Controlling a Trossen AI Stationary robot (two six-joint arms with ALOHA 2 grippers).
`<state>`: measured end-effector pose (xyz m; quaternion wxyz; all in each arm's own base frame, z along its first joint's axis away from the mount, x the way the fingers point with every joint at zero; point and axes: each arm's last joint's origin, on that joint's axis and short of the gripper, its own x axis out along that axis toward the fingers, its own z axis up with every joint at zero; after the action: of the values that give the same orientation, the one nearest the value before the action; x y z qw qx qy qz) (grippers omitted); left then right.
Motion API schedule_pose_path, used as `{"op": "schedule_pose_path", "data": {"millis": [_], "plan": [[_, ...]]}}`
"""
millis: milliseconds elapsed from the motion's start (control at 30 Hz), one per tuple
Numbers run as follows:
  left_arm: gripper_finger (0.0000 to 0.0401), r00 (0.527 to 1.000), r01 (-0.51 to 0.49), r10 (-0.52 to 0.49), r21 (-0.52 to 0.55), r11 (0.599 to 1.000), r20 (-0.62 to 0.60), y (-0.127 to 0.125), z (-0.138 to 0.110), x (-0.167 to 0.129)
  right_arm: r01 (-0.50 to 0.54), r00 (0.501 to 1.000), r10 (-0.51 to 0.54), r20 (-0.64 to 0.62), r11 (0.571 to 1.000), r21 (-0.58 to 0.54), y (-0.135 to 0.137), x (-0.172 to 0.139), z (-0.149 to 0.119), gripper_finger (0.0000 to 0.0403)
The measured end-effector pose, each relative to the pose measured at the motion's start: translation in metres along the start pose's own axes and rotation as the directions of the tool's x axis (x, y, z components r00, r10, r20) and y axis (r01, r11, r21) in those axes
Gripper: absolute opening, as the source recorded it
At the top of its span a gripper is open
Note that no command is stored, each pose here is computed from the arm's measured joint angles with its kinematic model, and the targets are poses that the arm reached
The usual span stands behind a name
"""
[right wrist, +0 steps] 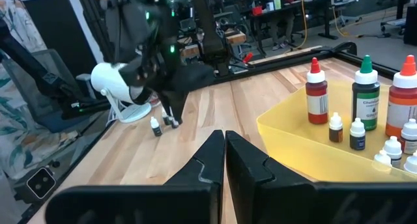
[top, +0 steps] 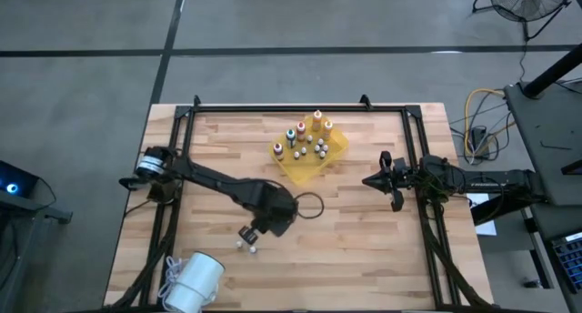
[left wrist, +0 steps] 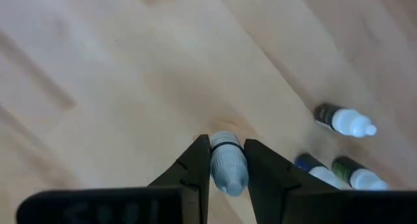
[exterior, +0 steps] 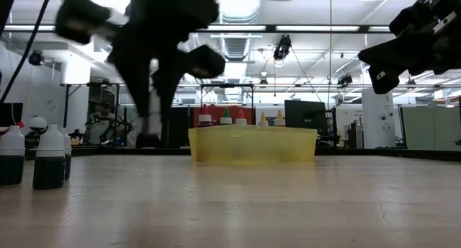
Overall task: Pick & Place food coloring
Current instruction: Put the small black food coloring bottle into the yellow bin
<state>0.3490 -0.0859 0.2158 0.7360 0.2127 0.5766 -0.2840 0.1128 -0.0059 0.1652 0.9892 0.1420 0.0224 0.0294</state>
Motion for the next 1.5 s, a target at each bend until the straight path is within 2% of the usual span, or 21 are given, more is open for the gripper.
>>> {"op": "schedule_pose_path", "data": {"millis": [267, 533, 833, 1233, 1367, 1500], "plan": [[0.0055, 0.992, -0.075, 0.083, -0.086, 0.993, 0.100, 0.034, 0.008, -0.052, 0.000, 1.000, 0.000, 0.000, 1.000, 0.000, 0.000, 0.000, 0.000, 0.0009], [0.0055, 0.964, -0.152, 0.189, -0.194, 0.969, 0.188, 0.070, 0.002, -0.094, 0.000, 1.000, 0.000, 0.000, 1.000, 0.000, 0.000, 0.000, 0.000, 0.0009], [0.0055, 0.960, -0.177, 0.224, -0.260, 0.949, 0.165, 0.096, -0.021, -0.105, 0.000, 1.000, 0.000, 0.000, 1.000, 0.000, 0.000, 0.000, 0.000, 0.0009], [0.0055, 0.944, -0.219, 0.296, -0.401, 0.889, 0.142, 0.135, -0.061, -0.124, 0.000, 1.000, 0.000, 0.000, 1.000, 0.000, 0.000, 0.000, 0.000, 0.0009], [0.0055, 0.947, -0.227, 0.296, -0.394, 0.891, 0.125, 0.144, -0.069, -0.121, 0.000, 1.000, 0.000, 0.000, 1.000, 0.000, 0.000, 0.000, 0.000, 0.0009], [0.0055, 0.953, -0.238, 0.283, -0.314, 0.919, 0.108, 0.150, -0.072, -0.113, 0.000, 1.000, 0.000, 0.000, 1.000, 0.000, 0.000, 0.000, 0.000, 0.0009]]}}
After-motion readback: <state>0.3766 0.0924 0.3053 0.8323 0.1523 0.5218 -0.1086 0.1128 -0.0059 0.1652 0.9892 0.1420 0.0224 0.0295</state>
